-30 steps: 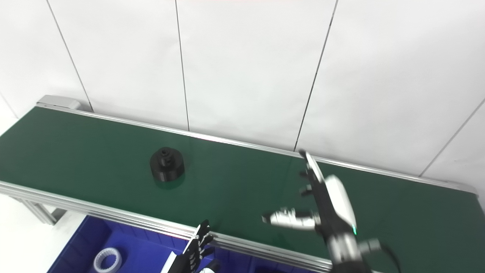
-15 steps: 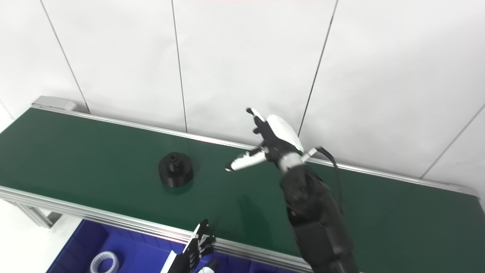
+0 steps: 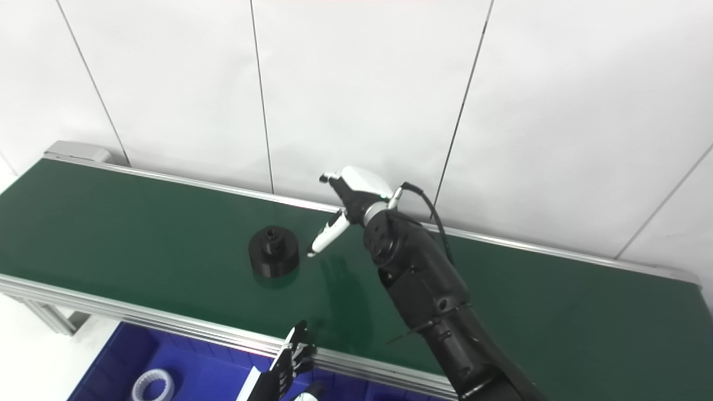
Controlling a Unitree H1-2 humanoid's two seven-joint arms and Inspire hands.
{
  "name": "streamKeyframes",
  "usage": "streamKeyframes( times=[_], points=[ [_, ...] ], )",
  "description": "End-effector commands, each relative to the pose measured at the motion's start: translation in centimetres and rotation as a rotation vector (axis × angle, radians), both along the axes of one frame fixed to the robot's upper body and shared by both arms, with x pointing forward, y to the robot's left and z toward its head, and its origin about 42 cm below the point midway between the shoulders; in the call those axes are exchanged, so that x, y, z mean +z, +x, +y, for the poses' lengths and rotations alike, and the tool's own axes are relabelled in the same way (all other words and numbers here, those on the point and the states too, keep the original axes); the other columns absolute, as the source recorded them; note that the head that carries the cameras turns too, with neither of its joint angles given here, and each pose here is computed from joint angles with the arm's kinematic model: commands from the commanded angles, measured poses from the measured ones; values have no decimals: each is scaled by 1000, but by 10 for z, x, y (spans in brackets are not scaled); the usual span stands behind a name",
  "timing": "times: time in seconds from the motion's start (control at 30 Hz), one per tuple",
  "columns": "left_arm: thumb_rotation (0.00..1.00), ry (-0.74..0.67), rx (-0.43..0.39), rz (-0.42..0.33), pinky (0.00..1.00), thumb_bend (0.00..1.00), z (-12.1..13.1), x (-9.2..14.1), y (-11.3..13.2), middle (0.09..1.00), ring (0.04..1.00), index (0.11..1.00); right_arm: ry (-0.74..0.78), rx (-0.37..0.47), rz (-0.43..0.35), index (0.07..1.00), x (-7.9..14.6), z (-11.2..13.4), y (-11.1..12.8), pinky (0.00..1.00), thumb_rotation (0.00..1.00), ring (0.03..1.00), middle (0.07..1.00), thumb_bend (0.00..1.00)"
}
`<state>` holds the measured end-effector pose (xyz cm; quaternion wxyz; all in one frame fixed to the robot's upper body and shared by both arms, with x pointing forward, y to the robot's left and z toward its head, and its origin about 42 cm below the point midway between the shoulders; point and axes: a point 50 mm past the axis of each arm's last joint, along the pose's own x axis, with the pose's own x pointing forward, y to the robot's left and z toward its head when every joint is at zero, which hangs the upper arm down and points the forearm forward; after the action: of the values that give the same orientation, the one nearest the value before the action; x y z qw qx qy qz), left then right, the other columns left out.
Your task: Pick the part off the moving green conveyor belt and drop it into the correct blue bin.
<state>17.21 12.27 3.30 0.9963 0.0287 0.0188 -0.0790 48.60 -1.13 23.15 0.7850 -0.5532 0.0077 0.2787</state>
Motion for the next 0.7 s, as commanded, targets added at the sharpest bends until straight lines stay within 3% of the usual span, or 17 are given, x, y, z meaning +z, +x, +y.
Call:
streamKeyframes(
  times=[0.0, 0.3, 0.43, 0.67],
  points=[
    [634, -113, -60, -20, 911, 518, -63, 19, 6, 1000, 999, 1000, 12, 83, -94, 912, 36, 23, 7, 572, 222, 879, 978, 1000],
    [641, -129, -68, -35, 929, 532, -75, 20, 7, 1000, 1000, 1000, -110, 138, -88, 900, 33, 32, 16, 602, 238, 885, 985, 1000],
    [665, -127, -69, -32, 953, 557, -80, 21, 6, 1000, 1000, 1000, -180, 193, -132, 898, 37, 36, 17, 581, 222, 878, 983, 1000],
    [669, -130, -67, -25, 900, 582, -89, 24, 4, 1000, 990, 1000, -205, 224, -159, 898, 46, 40, 20, 605, 221, 895, 986, 1000]
  ],
)
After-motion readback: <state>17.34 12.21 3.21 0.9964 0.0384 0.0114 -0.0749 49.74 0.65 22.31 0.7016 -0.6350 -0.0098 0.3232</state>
